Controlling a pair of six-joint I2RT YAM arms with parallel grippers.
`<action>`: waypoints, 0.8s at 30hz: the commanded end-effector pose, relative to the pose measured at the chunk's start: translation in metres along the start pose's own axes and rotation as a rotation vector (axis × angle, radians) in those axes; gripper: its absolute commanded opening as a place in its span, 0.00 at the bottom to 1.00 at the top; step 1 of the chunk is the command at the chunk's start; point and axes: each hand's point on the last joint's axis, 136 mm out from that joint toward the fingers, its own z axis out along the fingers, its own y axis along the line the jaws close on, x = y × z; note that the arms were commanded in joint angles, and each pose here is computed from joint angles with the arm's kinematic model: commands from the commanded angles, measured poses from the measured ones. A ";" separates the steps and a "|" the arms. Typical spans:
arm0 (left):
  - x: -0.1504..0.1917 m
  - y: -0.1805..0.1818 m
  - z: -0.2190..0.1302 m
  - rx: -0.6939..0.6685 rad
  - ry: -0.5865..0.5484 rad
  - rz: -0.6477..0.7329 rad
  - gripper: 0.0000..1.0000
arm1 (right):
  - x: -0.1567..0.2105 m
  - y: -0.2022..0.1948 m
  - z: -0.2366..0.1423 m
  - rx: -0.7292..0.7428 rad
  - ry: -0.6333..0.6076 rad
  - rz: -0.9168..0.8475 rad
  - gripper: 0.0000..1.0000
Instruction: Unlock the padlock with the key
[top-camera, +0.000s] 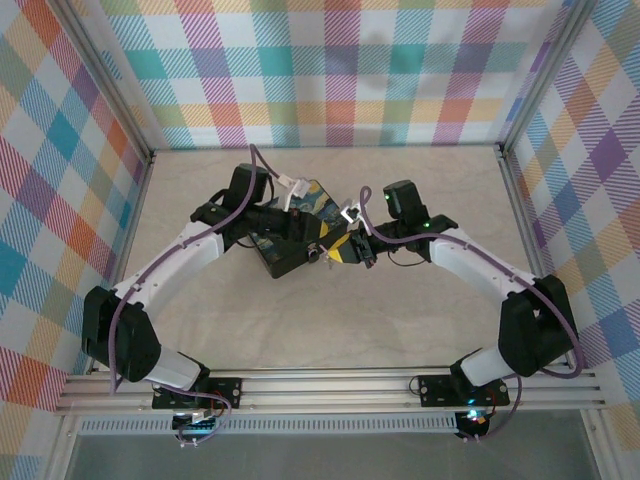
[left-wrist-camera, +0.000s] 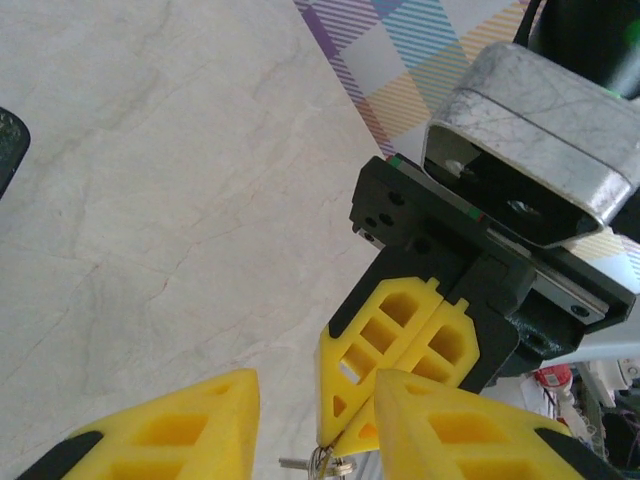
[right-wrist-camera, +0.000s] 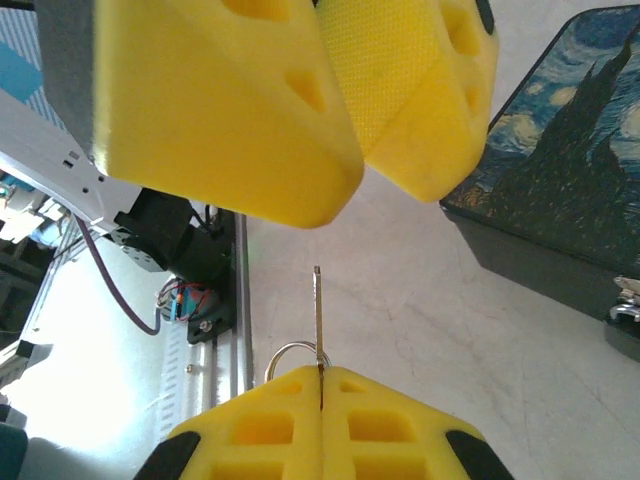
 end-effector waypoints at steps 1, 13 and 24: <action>0.007 -0.006 0.001 0.082 0.014 0.026 0.36 | -0.006 0.007 -0.002 -0.057 -0.007 0.023 0.00; 0.021 -0.009 0.000 0.114 0.046 0.017 0.36 | -0.015 0.003 -0.008 -0.056 -0.033 0.027 0.00; 0.022 -0.010 0.006 0.123 0.062 0.009 0.26 | -0.020 0.004 -0.006 -0.083 -0.028 0.037 0.00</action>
